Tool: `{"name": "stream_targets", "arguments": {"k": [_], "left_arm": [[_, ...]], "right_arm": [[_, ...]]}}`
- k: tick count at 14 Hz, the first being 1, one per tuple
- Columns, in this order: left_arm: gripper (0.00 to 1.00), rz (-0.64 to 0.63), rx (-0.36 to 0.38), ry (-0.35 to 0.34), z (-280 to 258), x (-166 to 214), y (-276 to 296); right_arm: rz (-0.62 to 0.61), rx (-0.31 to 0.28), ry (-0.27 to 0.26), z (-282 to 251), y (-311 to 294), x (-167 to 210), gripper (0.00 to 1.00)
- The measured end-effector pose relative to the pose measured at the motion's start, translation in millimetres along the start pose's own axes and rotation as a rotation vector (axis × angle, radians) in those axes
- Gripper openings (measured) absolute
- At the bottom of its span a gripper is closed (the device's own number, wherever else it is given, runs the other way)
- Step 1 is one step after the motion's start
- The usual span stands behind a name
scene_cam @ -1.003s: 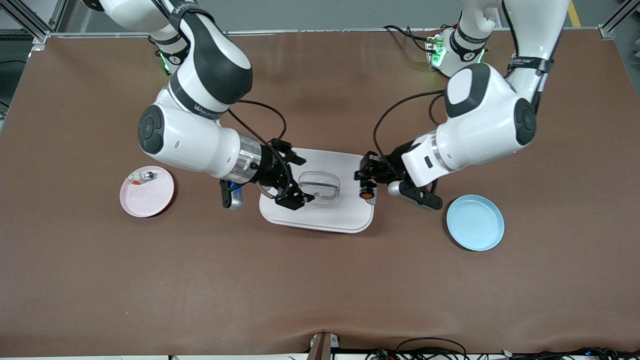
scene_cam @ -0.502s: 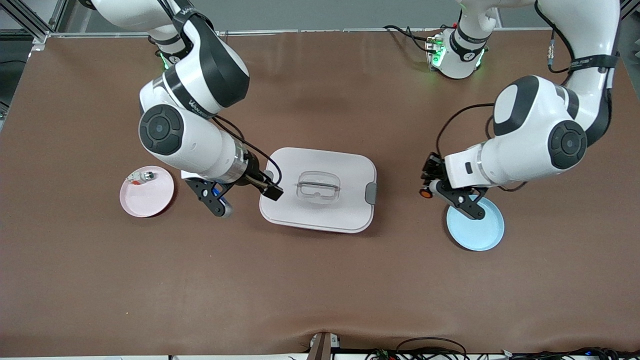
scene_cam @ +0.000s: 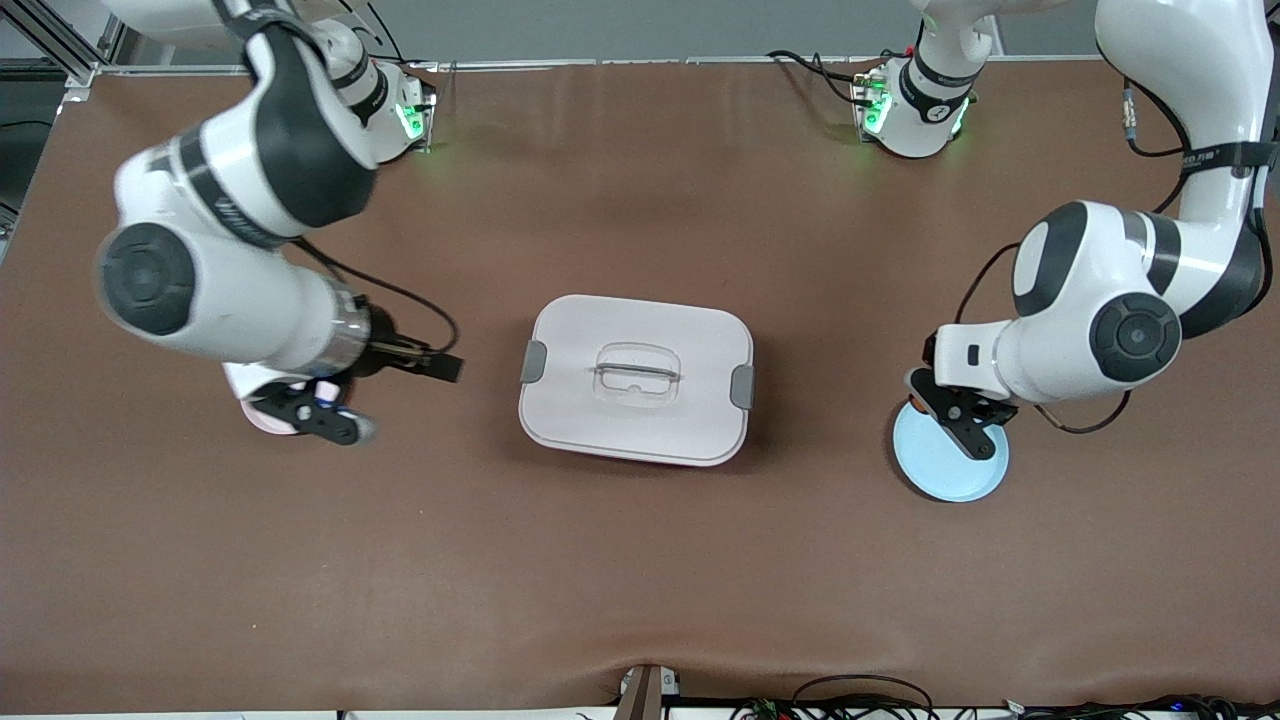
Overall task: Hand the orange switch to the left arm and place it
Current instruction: 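Carry the switch to the blue plate with the left gripper while the right gripper withdraws, then lower the switch onto the blue plate and open the left gripper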
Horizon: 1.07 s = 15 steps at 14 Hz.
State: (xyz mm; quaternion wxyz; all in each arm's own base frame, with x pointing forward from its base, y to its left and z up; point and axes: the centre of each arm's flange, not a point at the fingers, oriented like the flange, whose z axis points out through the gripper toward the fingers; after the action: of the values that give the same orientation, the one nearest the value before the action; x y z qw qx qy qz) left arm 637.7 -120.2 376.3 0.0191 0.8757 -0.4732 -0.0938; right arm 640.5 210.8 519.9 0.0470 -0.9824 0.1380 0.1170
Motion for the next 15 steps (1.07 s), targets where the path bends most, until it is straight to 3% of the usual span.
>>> {"name": "stream_targets", "arguments": {"k": [3,8,12,15], "left_arm": [[0.34,0.135,0.081,-0.003,30.9,-7.0,-21.5],[0.34,0.372,0.13,0.061,98.7,-50.5,-62.2],[0.34,0.508,0.188,0.078,139.7,-57.3,-71.6],[0.34,0.578,0.213,0.087,162.3,-64.6,-81.3]], "right_arm": [[-0.094,-0.032,-0.032,-18.5,58.7,15.6,1.0],[-0.206,-0.084,-0.065,-38.3,143.1,35.0,1.0],[-0.198,-0.082,-0.106,-47.6,197.9,42.2,1.0],[-0.179,-0.115,-0.117,-47.7,211.7,43.6,1.0]]}}
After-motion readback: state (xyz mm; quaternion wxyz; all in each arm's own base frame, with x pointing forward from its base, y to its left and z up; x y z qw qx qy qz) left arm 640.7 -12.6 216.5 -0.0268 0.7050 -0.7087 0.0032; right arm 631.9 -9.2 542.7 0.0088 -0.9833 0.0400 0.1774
